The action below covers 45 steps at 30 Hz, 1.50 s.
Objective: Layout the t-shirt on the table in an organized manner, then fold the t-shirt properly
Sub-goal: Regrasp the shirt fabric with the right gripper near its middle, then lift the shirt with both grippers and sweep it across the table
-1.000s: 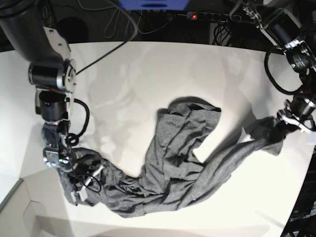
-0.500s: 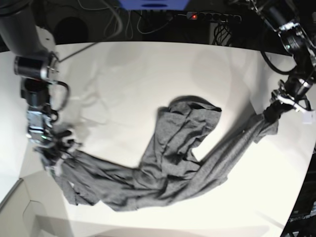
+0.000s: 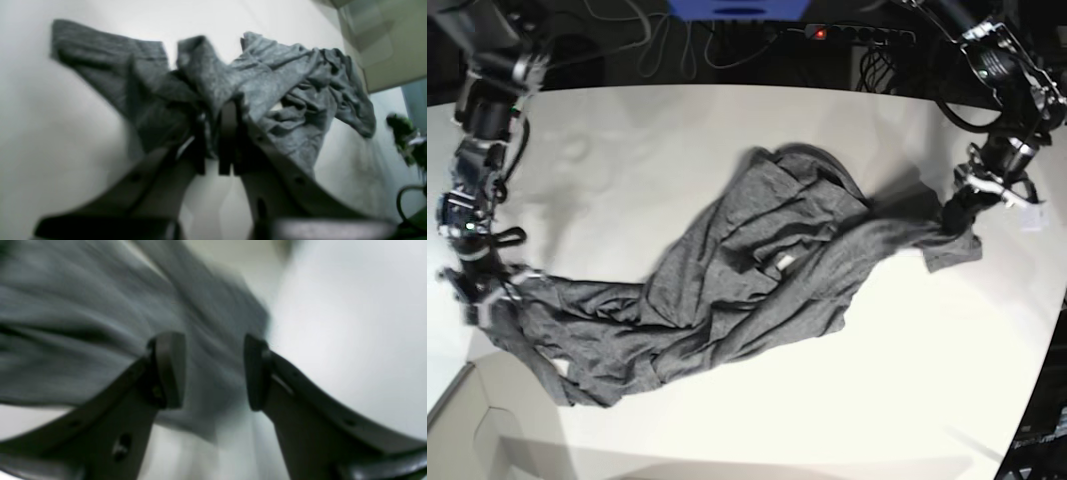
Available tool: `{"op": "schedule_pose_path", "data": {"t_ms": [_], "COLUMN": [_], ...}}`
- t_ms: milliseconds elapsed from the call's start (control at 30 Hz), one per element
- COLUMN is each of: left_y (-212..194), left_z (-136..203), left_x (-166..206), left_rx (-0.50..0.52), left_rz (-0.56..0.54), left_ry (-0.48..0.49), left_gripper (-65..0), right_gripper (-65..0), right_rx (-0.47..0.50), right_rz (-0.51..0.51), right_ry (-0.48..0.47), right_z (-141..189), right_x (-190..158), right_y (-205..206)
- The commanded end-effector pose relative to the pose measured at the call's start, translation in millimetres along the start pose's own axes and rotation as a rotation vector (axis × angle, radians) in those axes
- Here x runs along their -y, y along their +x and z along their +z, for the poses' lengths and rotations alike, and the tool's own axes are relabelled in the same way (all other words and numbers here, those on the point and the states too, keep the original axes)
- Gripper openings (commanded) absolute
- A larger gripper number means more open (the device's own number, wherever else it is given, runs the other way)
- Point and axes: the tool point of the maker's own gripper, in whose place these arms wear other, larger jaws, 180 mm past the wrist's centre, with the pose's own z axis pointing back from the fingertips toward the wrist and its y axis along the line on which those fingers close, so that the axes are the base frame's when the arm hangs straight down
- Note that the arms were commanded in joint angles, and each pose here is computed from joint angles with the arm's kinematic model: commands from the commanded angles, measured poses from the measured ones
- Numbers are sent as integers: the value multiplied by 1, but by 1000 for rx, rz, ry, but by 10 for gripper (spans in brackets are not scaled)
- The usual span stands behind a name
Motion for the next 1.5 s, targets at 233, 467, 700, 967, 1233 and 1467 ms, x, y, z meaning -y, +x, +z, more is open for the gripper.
{"op": "schedule_pose_path", "data": {"t_ms": [233, 467, 700, 967, 1233, 1467], "left_y": [12, 11, 4, 7, 8, 12], "left_z": [-14, -14, -11, -7, -8, -9], "left_x": [28, 28, 23, 18, 21, 24], "left_rx": [17, 12, -4, -8, -5, 4], "left_rz": [-54, -56, -51, -67, -67, -75], "left_ry": [-89, -91, -75, -63, -72, -78], "left_gripper": [-649, -649, -649, -649, -649, -649], "right_gripper": [-362, -315, -313, -315, -537, -650], "right_rx": [43, -61, -144, -113, -58, 15], "right_rz": [42, 22, -37, -90, -107, -110], "right_ry": [368, 533, 549, 581, 590, 523], "right_z": [7, -10, -31, -37, -37, -38], "right_x": [-181, -254, -266, -279, -285, -249], "right_y": [76, 64, 47, 44, 59, 77]}}
